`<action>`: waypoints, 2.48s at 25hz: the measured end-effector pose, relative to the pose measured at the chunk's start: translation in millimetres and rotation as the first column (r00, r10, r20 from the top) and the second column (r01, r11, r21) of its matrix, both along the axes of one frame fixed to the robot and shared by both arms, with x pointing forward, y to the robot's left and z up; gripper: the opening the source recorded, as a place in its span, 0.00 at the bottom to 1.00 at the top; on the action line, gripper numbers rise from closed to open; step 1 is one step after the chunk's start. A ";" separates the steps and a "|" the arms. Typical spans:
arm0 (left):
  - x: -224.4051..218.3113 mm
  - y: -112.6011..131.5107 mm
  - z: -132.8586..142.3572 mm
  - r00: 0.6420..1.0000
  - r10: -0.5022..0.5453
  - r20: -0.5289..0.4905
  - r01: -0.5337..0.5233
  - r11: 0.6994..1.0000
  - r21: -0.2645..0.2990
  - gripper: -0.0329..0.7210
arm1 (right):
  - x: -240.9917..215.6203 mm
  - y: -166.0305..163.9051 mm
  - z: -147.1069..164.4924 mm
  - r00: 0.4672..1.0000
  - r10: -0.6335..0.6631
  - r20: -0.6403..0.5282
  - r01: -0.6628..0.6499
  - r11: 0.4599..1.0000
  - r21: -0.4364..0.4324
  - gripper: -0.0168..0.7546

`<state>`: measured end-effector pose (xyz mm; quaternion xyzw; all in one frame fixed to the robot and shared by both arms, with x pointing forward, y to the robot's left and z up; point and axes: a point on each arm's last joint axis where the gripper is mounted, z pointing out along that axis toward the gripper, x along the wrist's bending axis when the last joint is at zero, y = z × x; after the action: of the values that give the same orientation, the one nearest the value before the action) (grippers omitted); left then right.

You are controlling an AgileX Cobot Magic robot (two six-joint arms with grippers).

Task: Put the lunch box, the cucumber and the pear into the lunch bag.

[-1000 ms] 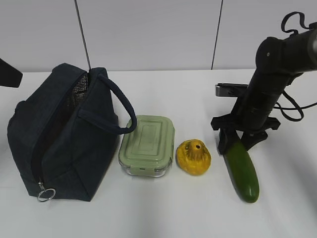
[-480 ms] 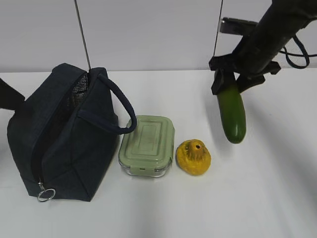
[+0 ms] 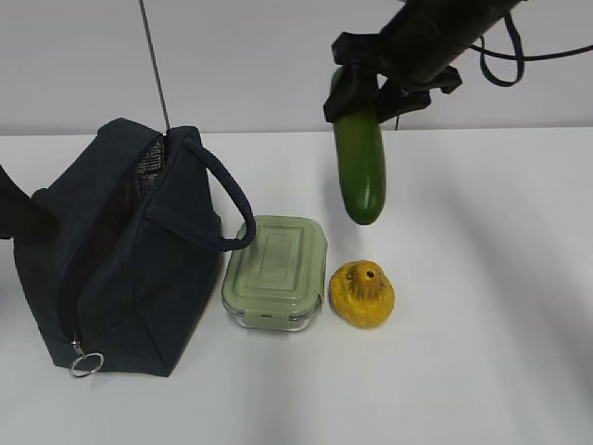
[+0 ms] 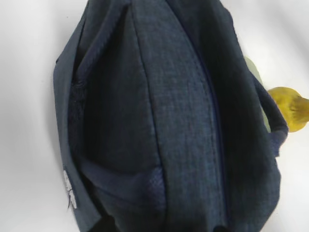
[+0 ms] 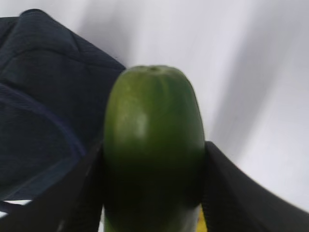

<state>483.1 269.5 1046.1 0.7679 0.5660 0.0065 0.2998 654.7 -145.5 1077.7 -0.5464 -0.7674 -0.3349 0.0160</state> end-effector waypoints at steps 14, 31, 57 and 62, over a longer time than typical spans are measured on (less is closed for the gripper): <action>12.4 -1.1 -16.4 0.998 0.022 -0.057 -0.024 0.999 -0.032 0.05 | -30.6 112.9 57.2 0.917 0.139 0.374 -0.276 0.898 0.343 0.54; 13.4 -1.4 -15.9 0.998 0.032 -0.049 -0.034 0.999 -0.040 0.05 | 2.4 154.2 -39.8 0.864 0.228 0.448 -0.386 0.872 0.300 0.54; 13.5 -1.4 -15.8 0.998 0.032 -0.047 -0.033 0.999 -0.040 0.05 | -20.6 20.5 4.8 0.987 0.159 -0.018 -0.154 0.908 -0.390 0.76; 13.5 -1.4 -15.8 0.998 0.031 -0.047 -0.033 0.999 -0.039 0.05 | -20.4 20.4 -27.6 0.986 0.110 -0.125 -0.152 0.900 -0.408 0.76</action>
<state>496.7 268.1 1030.3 0.7525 0.5849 -0.0177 0.3020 634.3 -125.1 1050.1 -0.5001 -0.8545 -0.1347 -0.0403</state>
